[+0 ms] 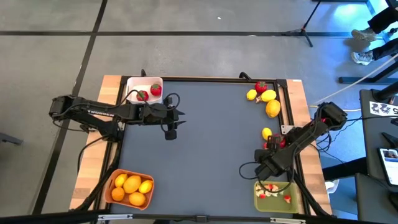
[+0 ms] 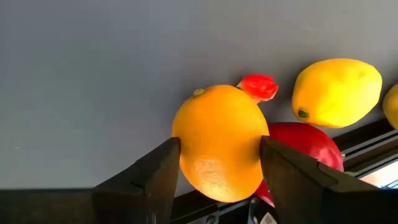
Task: Sort produce into baskets
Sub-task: Put the yellow lemon into the orange bin
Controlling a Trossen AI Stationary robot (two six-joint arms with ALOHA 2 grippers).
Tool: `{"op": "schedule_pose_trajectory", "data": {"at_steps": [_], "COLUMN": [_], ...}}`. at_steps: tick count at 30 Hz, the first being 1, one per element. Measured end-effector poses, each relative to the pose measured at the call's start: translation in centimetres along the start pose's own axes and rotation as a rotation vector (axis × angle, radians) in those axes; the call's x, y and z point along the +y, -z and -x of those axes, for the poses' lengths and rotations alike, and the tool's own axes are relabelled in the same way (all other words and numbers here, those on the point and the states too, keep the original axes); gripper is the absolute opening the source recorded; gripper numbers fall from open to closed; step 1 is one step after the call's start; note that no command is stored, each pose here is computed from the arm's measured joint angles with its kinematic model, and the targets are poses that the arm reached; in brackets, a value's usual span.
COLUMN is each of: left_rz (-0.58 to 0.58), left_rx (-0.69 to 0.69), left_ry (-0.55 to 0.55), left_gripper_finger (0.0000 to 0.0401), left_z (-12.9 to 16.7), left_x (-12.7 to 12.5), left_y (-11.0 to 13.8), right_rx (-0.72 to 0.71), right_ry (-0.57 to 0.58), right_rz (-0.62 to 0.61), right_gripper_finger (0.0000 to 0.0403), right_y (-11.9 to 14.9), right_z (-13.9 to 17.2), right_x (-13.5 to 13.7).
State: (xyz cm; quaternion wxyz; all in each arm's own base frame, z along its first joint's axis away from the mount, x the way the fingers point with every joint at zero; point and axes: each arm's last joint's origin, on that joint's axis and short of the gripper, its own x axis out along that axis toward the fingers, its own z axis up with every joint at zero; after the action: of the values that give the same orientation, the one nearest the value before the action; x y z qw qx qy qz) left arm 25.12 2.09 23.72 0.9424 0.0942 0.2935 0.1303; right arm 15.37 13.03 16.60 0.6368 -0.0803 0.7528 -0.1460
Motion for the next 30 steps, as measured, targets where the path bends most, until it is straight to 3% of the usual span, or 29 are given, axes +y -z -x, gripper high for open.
{"op": "schedule_pose_trajectory", "data": {"at_steps": [13,24,30], "left_rz": [0.005,-0.004,-0.007], "left_rx": [-0.001,-0.002,-0.012], "left_ry": [-0.001,-0.001,-0.002], "left_gripper_finger": [0.0155,0.0155,0.0155], "left_z": [0.0,0.0,0.0], "left_x": [0.0,0.0,0.0], "left_y": [0.0,0.0,-0.1], "right_rx": [-0.012,-0.006,-0.013], "right_ry": [-0.008,0.0,0.011], "right_rz": [-0.053,-0.116,-0.204], "right_gripper_finger": [0.0216,0.0106,0.0095], "right_y": [0.3,0.4,0.3], "right_z": [-1.8,-1.9,-1.9], "right_x": [0.0,-0.1,-0.1]}}
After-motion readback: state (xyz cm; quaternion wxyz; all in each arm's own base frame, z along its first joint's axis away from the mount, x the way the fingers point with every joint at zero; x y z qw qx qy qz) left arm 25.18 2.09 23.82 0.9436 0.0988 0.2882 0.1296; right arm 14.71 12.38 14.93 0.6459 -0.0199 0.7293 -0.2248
